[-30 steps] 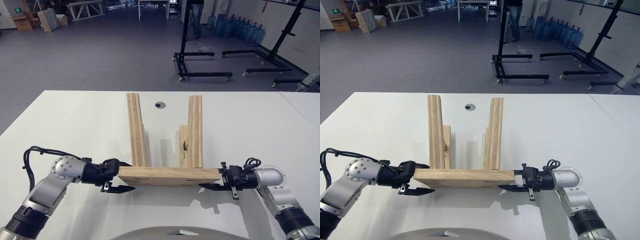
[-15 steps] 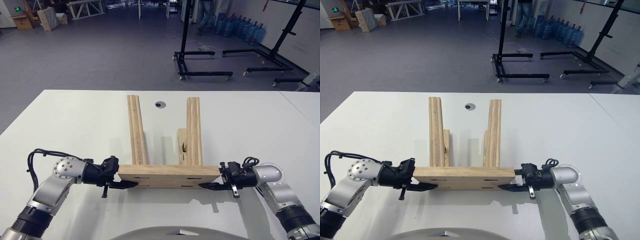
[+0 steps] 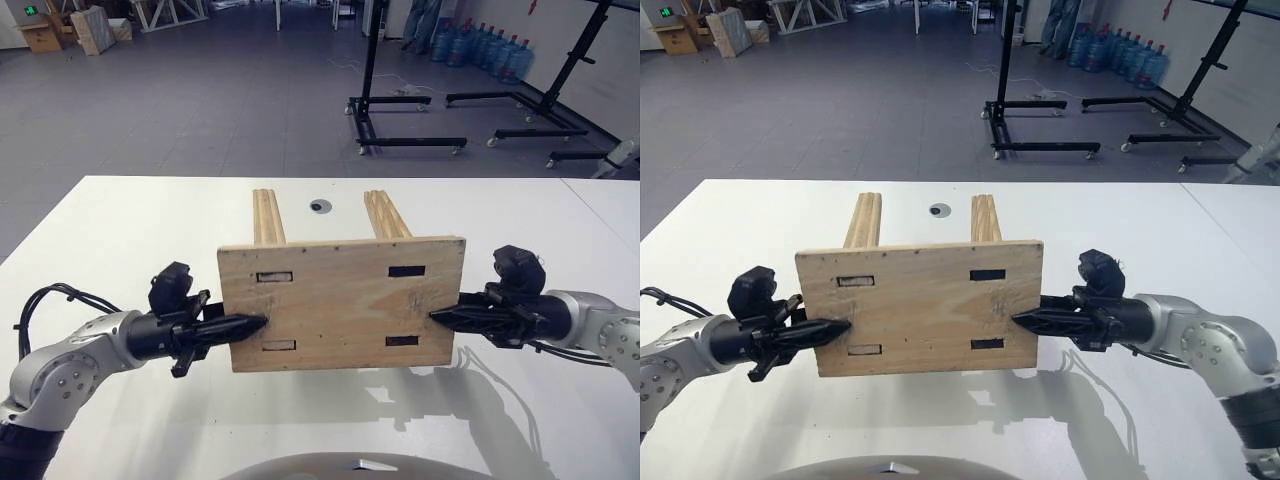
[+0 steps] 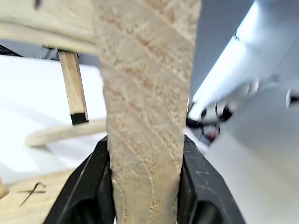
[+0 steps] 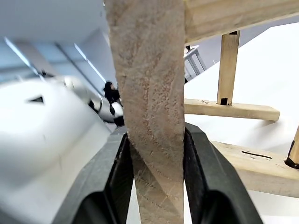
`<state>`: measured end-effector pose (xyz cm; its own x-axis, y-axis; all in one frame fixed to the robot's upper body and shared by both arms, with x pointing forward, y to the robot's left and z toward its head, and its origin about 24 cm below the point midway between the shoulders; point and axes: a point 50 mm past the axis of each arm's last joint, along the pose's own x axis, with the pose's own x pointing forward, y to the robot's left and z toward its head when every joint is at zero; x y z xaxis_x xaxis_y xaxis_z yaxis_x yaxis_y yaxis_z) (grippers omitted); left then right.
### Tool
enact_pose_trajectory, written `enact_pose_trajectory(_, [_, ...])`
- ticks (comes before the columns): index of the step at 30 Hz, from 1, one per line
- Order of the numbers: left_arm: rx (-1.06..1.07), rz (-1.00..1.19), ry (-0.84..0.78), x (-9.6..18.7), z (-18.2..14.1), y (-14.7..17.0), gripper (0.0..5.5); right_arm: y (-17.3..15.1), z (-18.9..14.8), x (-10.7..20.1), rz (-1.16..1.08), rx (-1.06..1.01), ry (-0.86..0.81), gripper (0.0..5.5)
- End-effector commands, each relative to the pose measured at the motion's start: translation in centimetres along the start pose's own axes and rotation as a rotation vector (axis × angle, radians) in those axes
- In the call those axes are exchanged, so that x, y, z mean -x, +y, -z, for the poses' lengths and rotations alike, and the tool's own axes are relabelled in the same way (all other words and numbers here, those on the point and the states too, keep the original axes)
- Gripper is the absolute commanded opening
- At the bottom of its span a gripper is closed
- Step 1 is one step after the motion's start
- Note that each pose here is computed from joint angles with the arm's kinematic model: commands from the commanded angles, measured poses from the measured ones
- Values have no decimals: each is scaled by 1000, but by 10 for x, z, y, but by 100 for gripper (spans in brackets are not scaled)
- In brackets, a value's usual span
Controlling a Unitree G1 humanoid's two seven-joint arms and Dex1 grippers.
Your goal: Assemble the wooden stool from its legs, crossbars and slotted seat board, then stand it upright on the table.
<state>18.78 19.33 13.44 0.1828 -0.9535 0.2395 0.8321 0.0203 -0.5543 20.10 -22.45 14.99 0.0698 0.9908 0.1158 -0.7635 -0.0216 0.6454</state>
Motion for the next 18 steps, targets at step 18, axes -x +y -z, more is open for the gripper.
enact_pose_trajectory(18, [351,-223,-544,-64,-6,-60,214,42,-21,22,-290,-953,8,139])
